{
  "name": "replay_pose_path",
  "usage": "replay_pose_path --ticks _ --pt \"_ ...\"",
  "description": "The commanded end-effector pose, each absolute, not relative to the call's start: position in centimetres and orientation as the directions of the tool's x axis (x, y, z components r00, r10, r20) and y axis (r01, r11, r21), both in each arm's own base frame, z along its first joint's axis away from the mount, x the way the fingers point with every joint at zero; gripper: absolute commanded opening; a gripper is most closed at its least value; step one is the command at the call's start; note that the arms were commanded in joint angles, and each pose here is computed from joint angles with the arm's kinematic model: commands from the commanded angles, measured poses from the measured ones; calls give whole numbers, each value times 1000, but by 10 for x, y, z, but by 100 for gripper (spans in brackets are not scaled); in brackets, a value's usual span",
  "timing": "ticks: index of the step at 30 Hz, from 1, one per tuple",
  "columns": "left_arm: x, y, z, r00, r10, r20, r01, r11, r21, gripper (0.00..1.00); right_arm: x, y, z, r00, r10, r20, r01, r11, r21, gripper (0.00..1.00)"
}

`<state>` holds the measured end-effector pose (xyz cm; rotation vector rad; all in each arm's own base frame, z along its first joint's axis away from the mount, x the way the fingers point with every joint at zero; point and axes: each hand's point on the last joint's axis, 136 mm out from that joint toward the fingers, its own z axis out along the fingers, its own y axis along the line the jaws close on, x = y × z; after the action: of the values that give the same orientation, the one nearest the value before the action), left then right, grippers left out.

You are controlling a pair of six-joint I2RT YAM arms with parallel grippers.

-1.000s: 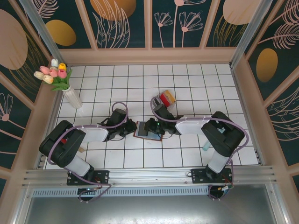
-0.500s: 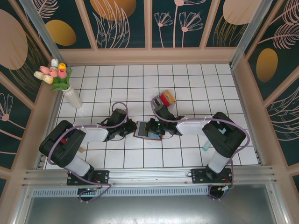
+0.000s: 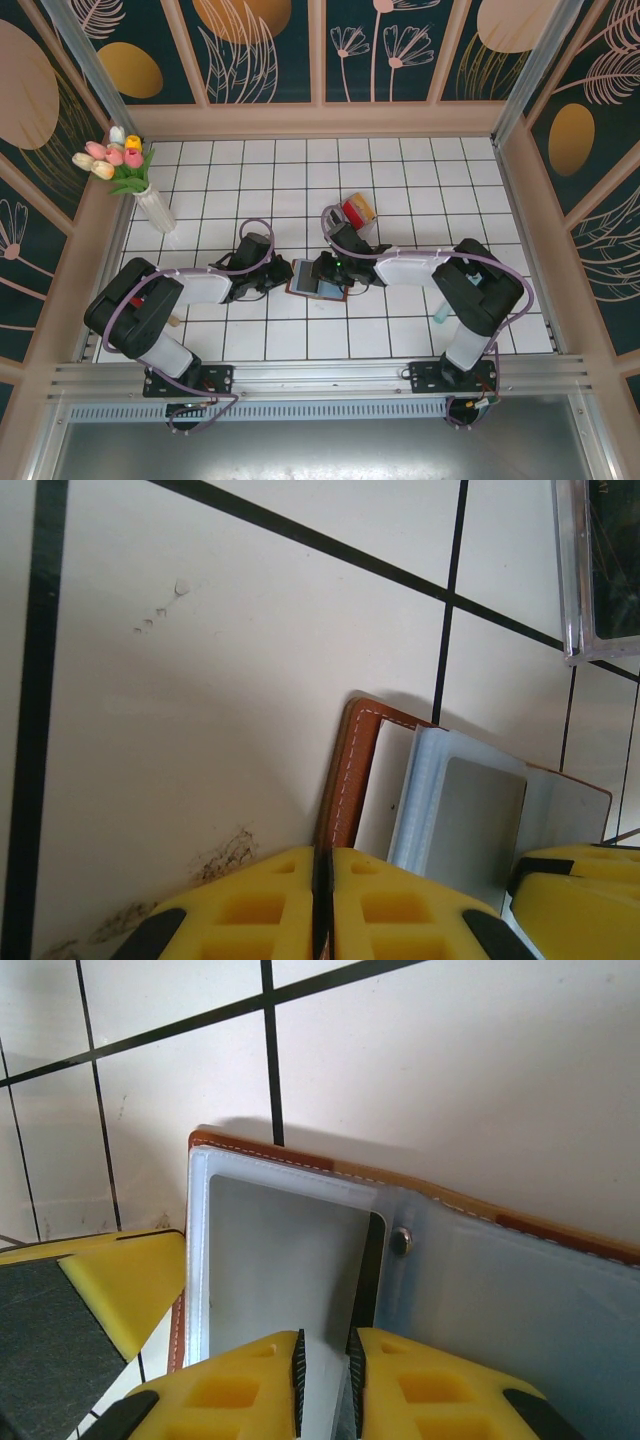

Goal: Put the credit cards into the card holder

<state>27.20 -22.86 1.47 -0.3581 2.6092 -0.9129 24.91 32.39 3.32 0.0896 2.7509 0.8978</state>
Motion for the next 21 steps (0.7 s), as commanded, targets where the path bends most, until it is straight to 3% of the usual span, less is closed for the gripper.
replay_pose_path --ticks 1,21 --pt "260 -224 6 -918 -336 -211 -143 776 -615 13 246 320 35 -967 121 -226 -29 826 562 23" --pt "259 -224 7 -918 -334 -215 -139 776 -616 13 249 352 39 -977 80 -199 -68 765 641 23"
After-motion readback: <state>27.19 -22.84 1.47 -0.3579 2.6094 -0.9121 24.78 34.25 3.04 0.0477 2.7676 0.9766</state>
